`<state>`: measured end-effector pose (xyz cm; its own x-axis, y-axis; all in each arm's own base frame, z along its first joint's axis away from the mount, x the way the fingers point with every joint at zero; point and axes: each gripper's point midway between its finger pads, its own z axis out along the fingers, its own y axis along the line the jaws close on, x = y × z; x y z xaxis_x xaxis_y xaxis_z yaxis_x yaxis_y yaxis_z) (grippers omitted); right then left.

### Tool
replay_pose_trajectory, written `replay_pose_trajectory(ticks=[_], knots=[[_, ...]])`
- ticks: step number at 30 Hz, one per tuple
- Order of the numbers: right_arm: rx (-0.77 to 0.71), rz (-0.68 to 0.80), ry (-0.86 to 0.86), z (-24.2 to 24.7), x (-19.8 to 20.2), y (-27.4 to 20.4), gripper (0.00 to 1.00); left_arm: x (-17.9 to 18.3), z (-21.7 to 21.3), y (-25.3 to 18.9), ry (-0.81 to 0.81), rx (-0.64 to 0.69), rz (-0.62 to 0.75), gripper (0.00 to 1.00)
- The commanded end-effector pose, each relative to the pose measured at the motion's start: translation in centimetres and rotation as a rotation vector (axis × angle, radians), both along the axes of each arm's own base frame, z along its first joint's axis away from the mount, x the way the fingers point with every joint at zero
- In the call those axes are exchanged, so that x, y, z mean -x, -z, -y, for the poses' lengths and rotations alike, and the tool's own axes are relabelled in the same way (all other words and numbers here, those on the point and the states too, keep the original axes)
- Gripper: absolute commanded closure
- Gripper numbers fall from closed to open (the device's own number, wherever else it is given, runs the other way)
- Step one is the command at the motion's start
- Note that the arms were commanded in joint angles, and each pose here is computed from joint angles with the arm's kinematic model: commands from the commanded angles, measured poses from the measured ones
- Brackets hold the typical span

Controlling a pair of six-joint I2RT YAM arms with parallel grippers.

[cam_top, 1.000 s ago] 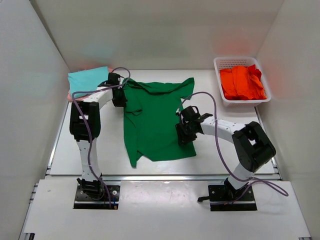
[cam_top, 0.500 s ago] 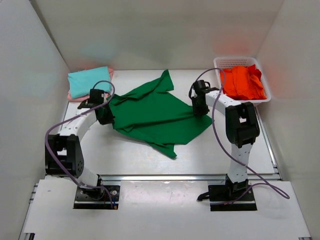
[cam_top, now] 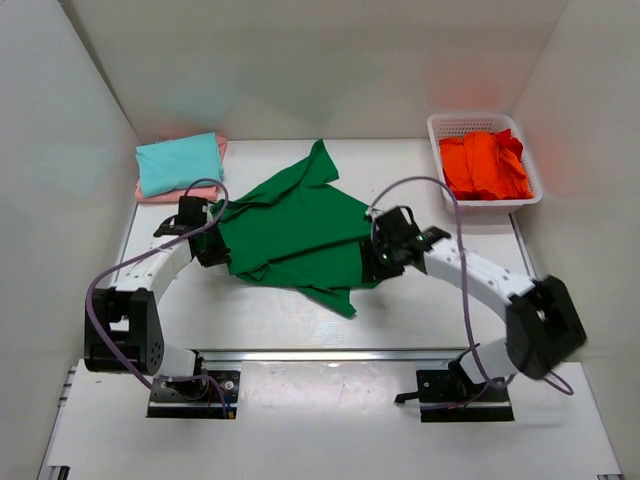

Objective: Fold and stack the t-shirts
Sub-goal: Flatten out the tshirt

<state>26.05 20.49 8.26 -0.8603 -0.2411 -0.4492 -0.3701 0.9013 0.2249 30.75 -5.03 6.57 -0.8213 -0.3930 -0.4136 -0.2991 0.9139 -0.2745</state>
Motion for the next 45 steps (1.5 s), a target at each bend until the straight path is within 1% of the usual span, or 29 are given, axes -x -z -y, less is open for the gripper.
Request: replay_pose_trajectory(ticks=[1, 2, 4, 5, 6, 10, 14, 17, 18, 21, 22, 23, 25, 26, 29, 30, 32, 33, 34, 35, 36, 37, 38, 39, 40, 41, 42, 43, 45], knots=[[-0.225, -0.044, 0.034, -1.6, 3.9, -0.7, 0.62, 0.5, 0.9, -0.8, 0.007, 0.052, 0.046, 0.86], [-0.268, -0.039, 0.014, -2.2, 4.4, -1.2, 0.61, 0.6, 1.0, -0.8, -0.005, 0.064, 0.045, 0.86], [-0.282, -0.053, -0.001, -2.0, 5.8, -0.5, 0.59, 0.7, 1.1, -0.6, -0.005, 0.071, 0.046, 0.87], [-0.293, -0.060, -0.021, -2.4, 6.2, -0.3, 0.58, 0.9, 1.1, -0.4, -0.005, 0.073, 0.043, 0.92], [-0.298, -0.062, -0.038, -2.6, 6.8, -0.2, 0.57, 1.0, 1.2, -0.5, -0.002, 0.076, 0.044, 0.93], [-0.382, -0.045, -0.072, -3.9, 6.9, 0.7, 0.53, 1.1, 1.0, -0.3, -0.006, 0.074, 0.043, 0.93], [-0.397, -0.069, -0.077, -4.5, 6.8, 1.7, 0.52, 1.5, 1.1, -0.2, 0.002, 0.065, 0.030, 0.96], [-0.420, -0.086, -0.100, -5.5, 6.7, 1.8, 0.53, 1.4, 0.9, -0.3, -0.006, 0.067, 0.041, 0.93], [-0.412, -0.096, -0.109, -5.8, 6.7, 2.2, 0.52, 1.5, 0.9, -0.2, -0.005, 0.064, 0.034, 0.90], [-0.390, -0.143, -0.138, -6.2, 7.5, 3.4, 0.52, 1.6, 0.9, -0.1, -0.009, 0.068, 0.033, 0.88], [-0.386, -0.149, -0.140, -6.2, 7.7, 3.7, 0.53, 1.6, 0.9, -0.2, -0.009, 0.069, 0.034, 0.85], [-0.376, -0.161, -0.149, -6.5, 7.9, 4.0, 0.60, 1.6, 0.9, -0.1, -0.012, 0.072, 0.034, 0.84], [-0.370, -0.172, -0.167, -6.7, 8.2, 4.1, 0.89, 1.8, 1.0, 0.0, -0.008, 0.078, 0.027, 0.81], [-0.374, -0.168, -0.162, -6.7, 8.1, 3.9, 1.00, 1.6, 1.2, -0.2, -0.001, 0.079, 0.033, 0.81], [-0.386, -0.145, -0.135, -6.3, 7.7, 3.5, 1.00, 1.7, 1.3, -0.2, 0.007, 0.084, 0.036, 0.72], [-0.378, -0.141, -0.140, -6.1, 7.9, 3.5, 1.00, 1.6, 1.3, -0.1, 0.003, 0.084, 0.038, 0.71], [-0.374, -0.133, -0.136, -5.9, 7.6, 3.4, 1.00, 1.6, 1.3, -0.1, 0.003, 0.085, 0.037, 0.71], [-0.369, -0.142, -0.139, -5.8, 7.8, 3.6, 1.00, 1.6, 1.2, -0.1, 0.003, 0.084, 0.039, 0.76], [-0.370, -0.143, -0.150, -5.9, 8.0, 3.6, 1.00, 1.7, 1.3, 0.1, 0.005, 0.087, 0.033, 0.91], [-0.366, -0.148, -0.146, -5.8, 8.0, 3.8, 0.99, 1.6, 1.3, -0.2, 0.003, 0.090, 0.040, 0.96], [-0.361, -0.149, -0.137, -5.7, 7.9, 3.9, 1.00, 1.6, 1.4, -0.1, 0.010, 0.088, 0.041, 0.96], [-0.358, -0.157, -0.145, -5.7, 8.2, 4.1, 1.00, 1.8, 1.2, 0.1, 0.007, 0.086, 0.034, 0.91], [-0.364, -0.151, -0.146, -5.9, 8.0, 3.9, 1.00, 1.5, 1.4, -0.3, 0.006, 0.093, 0.040, 0.77], [-0.362, -0.156, -0.147, -5.9, 8.2, 4.0, 1.00, 1.4, 1.5, -0.6, 0.009, 0.098, 0.047, 0.71], [-0.363, -0.154, -0.151, -6.0, 8.3, 4.0, 1.00, 1.5, 1.6, -0.7, 0.013, 0.102, 0.044, 0.70], [-0.360, -0.158, -0.148, -5.9, 8.2, 4.2, 1.00, 1.2, 1.7, -1.0, 0.013, 0.103, 0.051, 0.76], [-0.360, -0.153, -0.144, -5.8, 8.2, 4.3, 0.99, 1.1, 1.7, -1.1, 0.017, 0.103, 0.051, 0.86], [-0.363, -0.152, -0.140, -5.8, 8.1, 4.2, 1.00, 1.1, 1.9, -1.4, 0.018, 0.106, 0.052, 1.00], [-0.349, -0.155, -0.127, -5.6, 8.0, 4.2, 0.99, 0.8, 1.8, -2.1, 0.014, 0.110, 0.065, 1.00]])
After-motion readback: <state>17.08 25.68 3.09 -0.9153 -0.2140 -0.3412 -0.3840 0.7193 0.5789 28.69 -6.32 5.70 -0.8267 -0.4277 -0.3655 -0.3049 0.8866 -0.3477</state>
